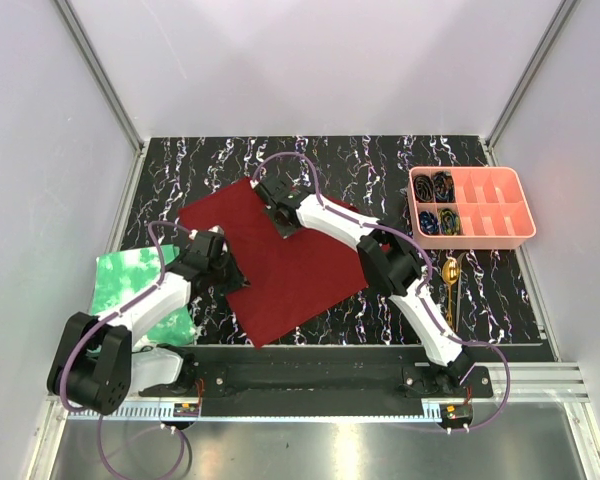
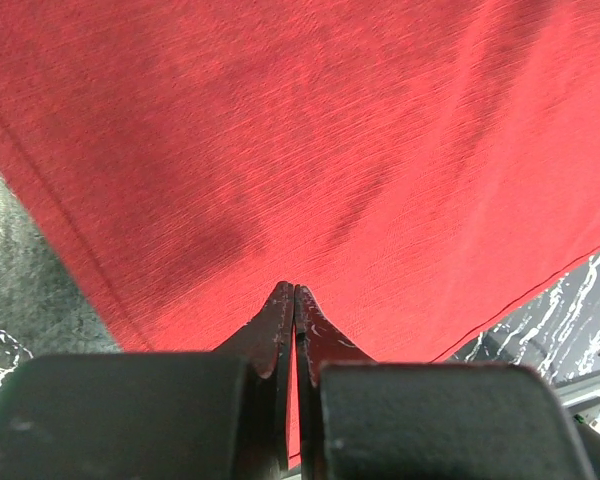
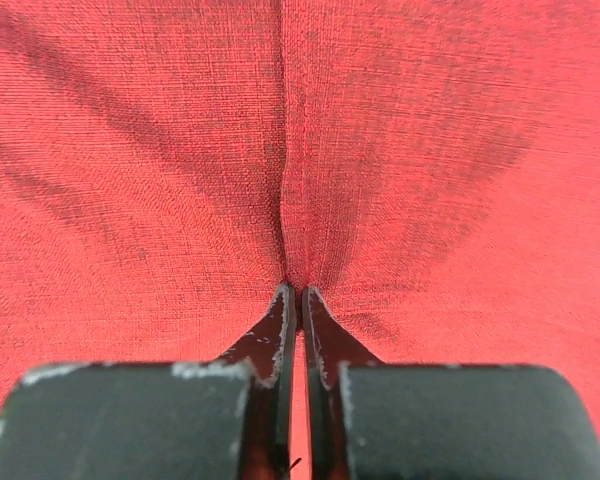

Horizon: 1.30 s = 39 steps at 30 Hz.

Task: Fold the napkin into a case and place the utensils inside
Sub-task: Flatten out the crumpled napkin at the center of the board.

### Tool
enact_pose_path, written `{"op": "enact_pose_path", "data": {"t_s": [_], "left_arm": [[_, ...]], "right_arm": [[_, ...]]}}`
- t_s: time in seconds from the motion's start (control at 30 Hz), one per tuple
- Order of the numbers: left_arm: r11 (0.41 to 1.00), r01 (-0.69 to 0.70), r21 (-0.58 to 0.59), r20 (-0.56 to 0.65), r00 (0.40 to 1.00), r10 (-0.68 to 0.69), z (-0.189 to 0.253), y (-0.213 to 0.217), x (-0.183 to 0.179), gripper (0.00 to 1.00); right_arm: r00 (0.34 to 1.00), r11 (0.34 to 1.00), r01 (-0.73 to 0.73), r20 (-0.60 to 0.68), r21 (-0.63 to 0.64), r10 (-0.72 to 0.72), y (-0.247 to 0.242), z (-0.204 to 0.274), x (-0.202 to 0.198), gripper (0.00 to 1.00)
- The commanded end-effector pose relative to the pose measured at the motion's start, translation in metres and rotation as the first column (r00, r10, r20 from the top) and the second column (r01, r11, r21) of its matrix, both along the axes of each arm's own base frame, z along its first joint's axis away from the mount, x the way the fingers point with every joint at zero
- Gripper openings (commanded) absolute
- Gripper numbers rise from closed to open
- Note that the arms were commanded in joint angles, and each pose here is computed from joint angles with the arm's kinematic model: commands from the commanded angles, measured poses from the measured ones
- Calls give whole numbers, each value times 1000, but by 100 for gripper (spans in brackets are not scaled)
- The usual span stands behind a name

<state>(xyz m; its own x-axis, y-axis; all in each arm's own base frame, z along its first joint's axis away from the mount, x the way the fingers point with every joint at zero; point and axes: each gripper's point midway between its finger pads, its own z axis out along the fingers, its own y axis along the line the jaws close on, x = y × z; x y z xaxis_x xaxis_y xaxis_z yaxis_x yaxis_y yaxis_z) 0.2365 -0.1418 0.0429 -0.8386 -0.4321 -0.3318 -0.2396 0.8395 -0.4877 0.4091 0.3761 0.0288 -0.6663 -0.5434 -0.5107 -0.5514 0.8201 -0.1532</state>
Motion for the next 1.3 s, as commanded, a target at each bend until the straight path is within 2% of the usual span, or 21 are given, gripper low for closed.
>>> {"op": "enact_pose_path", "data": {"t_s": [0.0, 0.07, 0.2, 0.47, 0.57, 0.73, 0.77, 0.8, 0.83, 0.87, 0.93, 1.0, 1.27], "left_arm": [[999, -17, 29, -7, 1000, 17, -8, 4, 1, 0], [1000, -2, 21, -9, 1000, 2, -7, 2, 2, 0], [1000, 12, 11, -3, 1000, -12, -5, -1, 4, 0], [998, 63, -25, 39, 997, -62, 10, -11, 9, 0], [997, 67, -36, 58, 996, -65, 17, -13, 12, 0], [997, 73, -33, 66, 995, -71, 19, -14, 14, 0], [996, 78, -37, 66, 995, -76, 19, -15, 15, 0], [996, 79, -43, 60, 995, -77, 18, -16, 14, 0], [995, 81, -52, 62, 995, -78, 19, -18, 16, 0], [994, 89, -61, 53, 995, -86, 18, -20, 15, 0], [993, 92, -78, 58, 994, -88, 21, -23, 17, 0], [992, 94, -79, 61, 994, -90, 22, -24, 17, 0], [994, 86, -69, 52, 995, -82, 19, -22, 18, 0]], "right_arm": [[989, 999, 24, 148, 37, -30, 4, 63, 21, 3], [988, 999, 25, 154, 34, -30, 3, 65, 22, 6], [983, 999, 44, 179, 18, -47, -1, 67, 31, 0], [989, 998, 31, 141, 49, -38, 3, 59, 39, 3], [989, 998, 37, 143, 41, -42, 0, 58, 43, 0], [992, 998, 36, 123, 53, -43, -5, 55, 47, 2], [992, 998, 35, 118, 58, -42, -4, 55, 47, 4], [993, 997, 29, 112, 66, -37, -3, 56, 46, 25], [995, 997, 25, 100, 73, -32, -2, 53, 45, 31], [996, 997, 21, 88, 74, -27, -2, 49, 44, 30], [996, 997, 25, 79, 72, -31, -3, 45, 43, 17], [997, 997, 31, 73, 65, -36, -4, 40, 44, 0], [991, 996, 60, 117, 61, -67, -7, 47, 56, 0]]}}
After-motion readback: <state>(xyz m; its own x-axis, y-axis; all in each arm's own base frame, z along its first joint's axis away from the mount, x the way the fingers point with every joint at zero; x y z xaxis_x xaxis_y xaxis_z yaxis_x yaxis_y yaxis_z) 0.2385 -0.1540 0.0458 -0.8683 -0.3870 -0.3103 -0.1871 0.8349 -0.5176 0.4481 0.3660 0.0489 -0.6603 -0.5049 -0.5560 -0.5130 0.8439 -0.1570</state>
